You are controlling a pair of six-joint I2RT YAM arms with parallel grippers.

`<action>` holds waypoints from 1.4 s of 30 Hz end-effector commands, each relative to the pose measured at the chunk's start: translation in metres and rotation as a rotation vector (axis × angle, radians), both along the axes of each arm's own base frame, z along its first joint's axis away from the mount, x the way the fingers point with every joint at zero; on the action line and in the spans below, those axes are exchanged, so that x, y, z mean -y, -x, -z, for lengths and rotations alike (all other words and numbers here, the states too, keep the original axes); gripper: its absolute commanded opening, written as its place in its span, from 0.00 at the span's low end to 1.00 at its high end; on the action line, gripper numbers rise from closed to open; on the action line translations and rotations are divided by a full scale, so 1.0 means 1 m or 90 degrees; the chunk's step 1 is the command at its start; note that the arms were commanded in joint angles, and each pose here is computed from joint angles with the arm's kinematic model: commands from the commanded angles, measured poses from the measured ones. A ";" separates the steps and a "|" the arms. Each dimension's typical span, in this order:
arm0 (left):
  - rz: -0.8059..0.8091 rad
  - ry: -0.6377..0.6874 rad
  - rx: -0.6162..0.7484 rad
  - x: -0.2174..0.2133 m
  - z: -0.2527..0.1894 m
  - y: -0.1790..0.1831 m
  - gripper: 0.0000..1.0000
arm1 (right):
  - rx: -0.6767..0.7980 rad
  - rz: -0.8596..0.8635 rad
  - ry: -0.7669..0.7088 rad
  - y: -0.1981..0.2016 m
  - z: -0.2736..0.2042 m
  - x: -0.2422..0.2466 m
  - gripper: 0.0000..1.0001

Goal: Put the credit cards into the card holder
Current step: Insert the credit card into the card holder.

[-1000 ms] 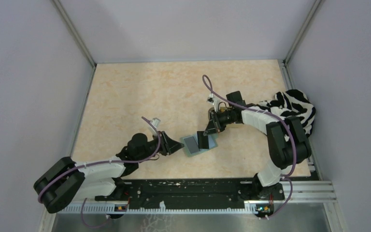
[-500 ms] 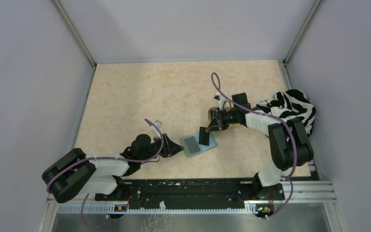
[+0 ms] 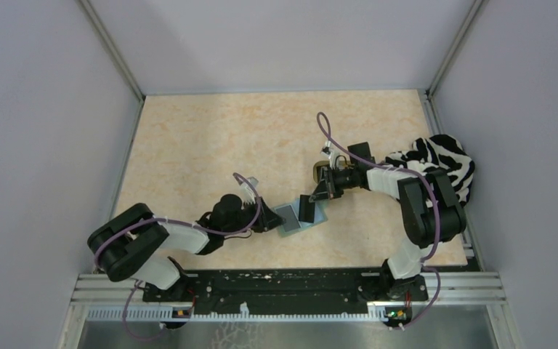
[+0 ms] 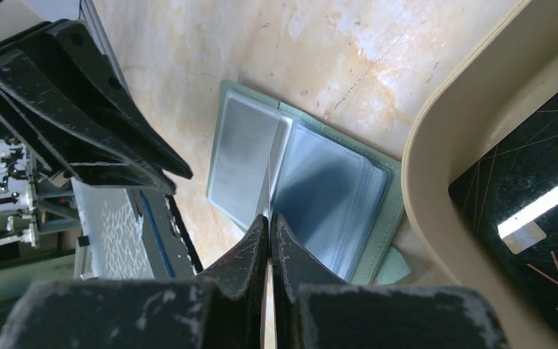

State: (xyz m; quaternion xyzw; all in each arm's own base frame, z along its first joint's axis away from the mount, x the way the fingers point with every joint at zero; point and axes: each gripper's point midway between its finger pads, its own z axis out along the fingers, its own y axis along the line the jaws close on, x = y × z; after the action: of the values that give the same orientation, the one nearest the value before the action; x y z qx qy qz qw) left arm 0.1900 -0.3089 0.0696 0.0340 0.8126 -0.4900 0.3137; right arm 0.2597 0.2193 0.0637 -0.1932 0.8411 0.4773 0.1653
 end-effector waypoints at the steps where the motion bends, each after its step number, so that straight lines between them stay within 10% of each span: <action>1: 0.010 -0.019 -0.002 0.006 0.012 -0.003 0.23 | 0.007 -0.015 -0.025 -0.001 -0.006 -0.004 0.00; 42: -0.060 -0.112 -0.056 -0.025 0.061 0.000 0.05 | 0.005 -0.016 -0.034 -0.003 -0.010 -0.007 0.00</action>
State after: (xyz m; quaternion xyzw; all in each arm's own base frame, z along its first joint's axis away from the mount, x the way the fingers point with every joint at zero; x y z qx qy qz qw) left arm 0.1948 -0.2934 0.0220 0.0040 0.8539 -0.4245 0.3011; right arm 0.2512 0.2259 0.0646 -0.1857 0.8309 0.5063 0.1374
